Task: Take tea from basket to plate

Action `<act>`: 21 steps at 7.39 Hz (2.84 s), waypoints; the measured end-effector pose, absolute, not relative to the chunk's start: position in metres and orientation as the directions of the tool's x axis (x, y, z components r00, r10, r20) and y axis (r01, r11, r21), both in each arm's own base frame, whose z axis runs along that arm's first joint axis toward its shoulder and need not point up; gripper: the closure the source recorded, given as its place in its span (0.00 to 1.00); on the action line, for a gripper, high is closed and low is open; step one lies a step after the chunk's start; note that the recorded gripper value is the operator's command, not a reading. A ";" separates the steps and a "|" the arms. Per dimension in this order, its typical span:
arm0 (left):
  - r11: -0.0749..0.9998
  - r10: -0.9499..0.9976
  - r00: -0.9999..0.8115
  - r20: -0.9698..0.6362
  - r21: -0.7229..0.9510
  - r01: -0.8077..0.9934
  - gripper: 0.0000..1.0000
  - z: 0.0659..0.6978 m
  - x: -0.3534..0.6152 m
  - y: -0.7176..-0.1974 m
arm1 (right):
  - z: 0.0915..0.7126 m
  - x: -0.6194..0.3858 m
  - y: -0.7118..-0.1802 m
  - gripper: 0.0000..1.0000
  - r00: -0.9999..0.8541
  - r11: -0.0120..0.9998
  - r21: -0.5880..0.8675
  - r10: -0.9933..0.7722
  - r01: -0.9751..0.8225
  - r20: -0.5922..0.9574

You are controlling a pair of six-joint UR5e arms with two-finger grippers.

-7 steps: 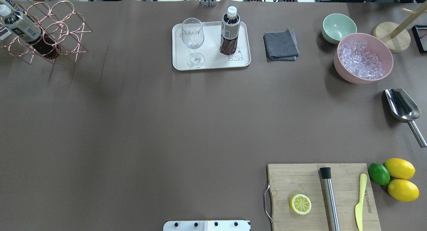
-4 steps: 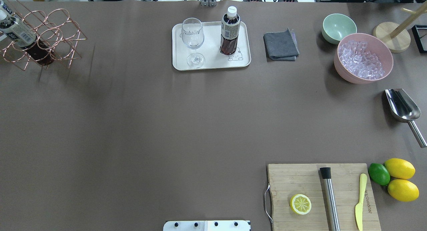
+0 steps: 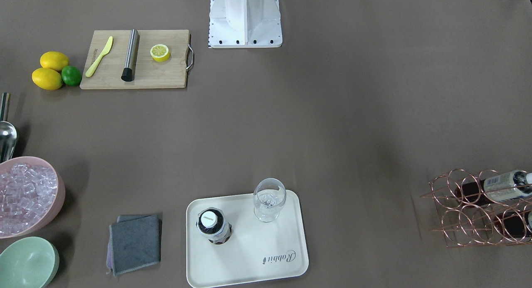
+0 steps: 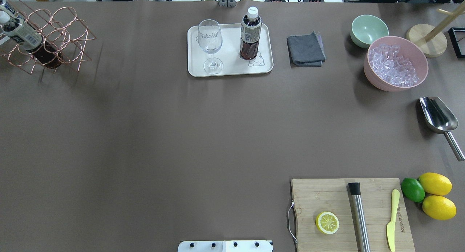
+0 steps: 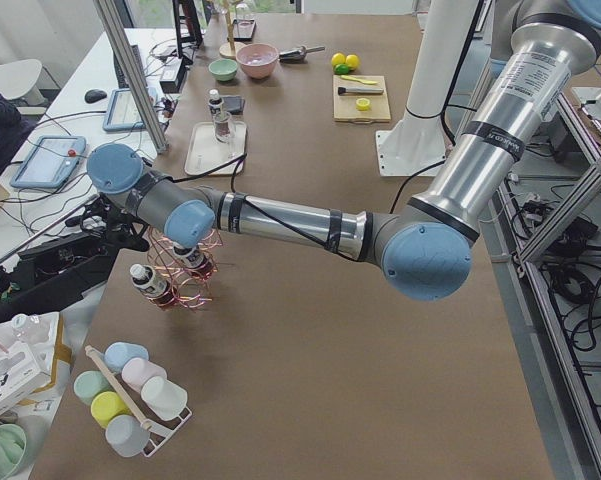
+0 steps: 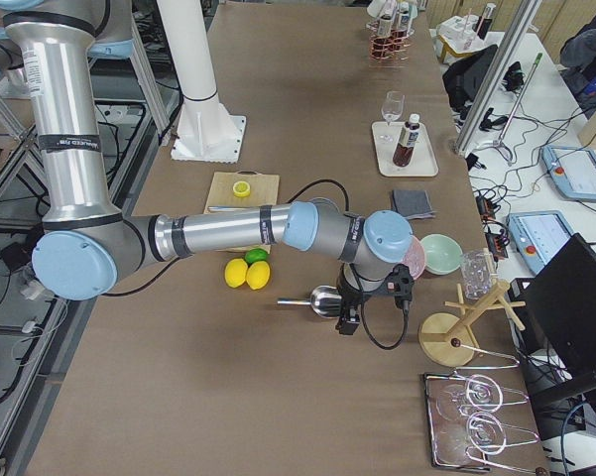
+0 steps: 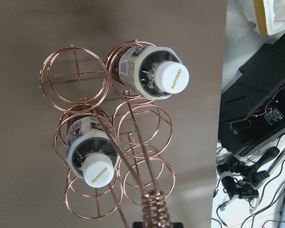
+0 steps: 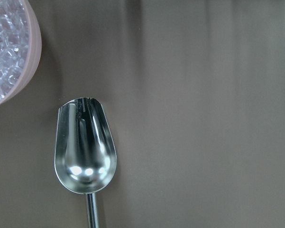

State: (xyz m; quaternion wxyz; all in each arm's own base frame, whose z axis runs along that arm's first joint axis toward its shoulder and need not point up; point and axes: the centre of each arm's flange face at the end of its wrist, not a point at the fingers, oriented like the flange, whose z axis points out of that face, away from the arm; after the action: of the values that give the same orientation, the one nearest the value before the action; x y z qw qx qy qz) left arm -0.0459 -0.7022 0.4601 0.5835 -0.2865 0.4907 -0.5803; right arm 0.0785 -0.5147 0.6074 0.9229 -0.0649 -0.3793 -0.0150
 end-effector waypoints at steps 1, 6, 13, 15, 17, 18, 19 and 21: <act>0.163 -0.959 -0.152 -0.239 -0.904 0.397 1.00 0.462 -0.044 -0.703 | 0.608 0.078 -0.514 0.01 0.711 0.991 -0.109 0.022 0.077 0.702; 0.165 -0.962 -0.139 -0.237 -0.902 0.399 1.00 0.467 -0.034 -0.704 | 0.611 0.078 -0.512 0.01 0.711 0.990 -0.115 0.026 0.077 0.702; 0.175 -0.961 -0.129 -0.244 -0.900 0.398 0.22 0.473 -0.027 -0.702 | 0.608 0.078 -0.512 0.01 0.707 0.991 -0.108 0.023 0.076 0.707; 0.178 -0.960 -0.129 -0.247 -0.900 0.398 0.03 0.473 -0.027 -0.702 | 0.607 0.078 -0.512 0.01 0.707 0.991 -0.108 0.022 0.076 0.707; 0.188 -0.957 -0.130 -0.258 -0.898 0.399 0.03 0.470 -0.027 -0.701 | 0.608 0.078 -0.512 0.01 0.707 0.991 -0.109 0.023 0.076 0.707; 0.198 -0.954 -0.129 -0.269 -0.895 0.399 0.03 0.468 -0.026 -0.701 | 0.608 0.078 -0.512 0.01 0.707 0.991 -0.109 0.023 0.076 0.707; 0.209 -0.951 -0.130 -0.280 -0.893 0.400 0.03 0.464 -0.026 -0.699 | 0.609 0.078 -0.511 0.01 0.707 0.991 -0.110 0.024 0.077 0.707; 0.255 -0.938 -0.117 -0.327 -0.878 0.406 0.03 0.471 -0.029 -0.683 | 0.609 0.078 -0.512 0.01 0.707 0.991 -0.110 0.023 0.078 0.707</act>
State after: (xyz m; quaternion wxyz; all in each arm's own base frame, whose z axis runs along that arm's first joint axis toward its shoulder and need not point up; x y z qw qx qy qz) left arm -0.0293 -0.6831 0.4710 0.6101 -0.2632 0.5054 -0.5505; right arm 0.0779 -0.5117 0.6087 0.9216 -0.0656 -0.3823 -0.0148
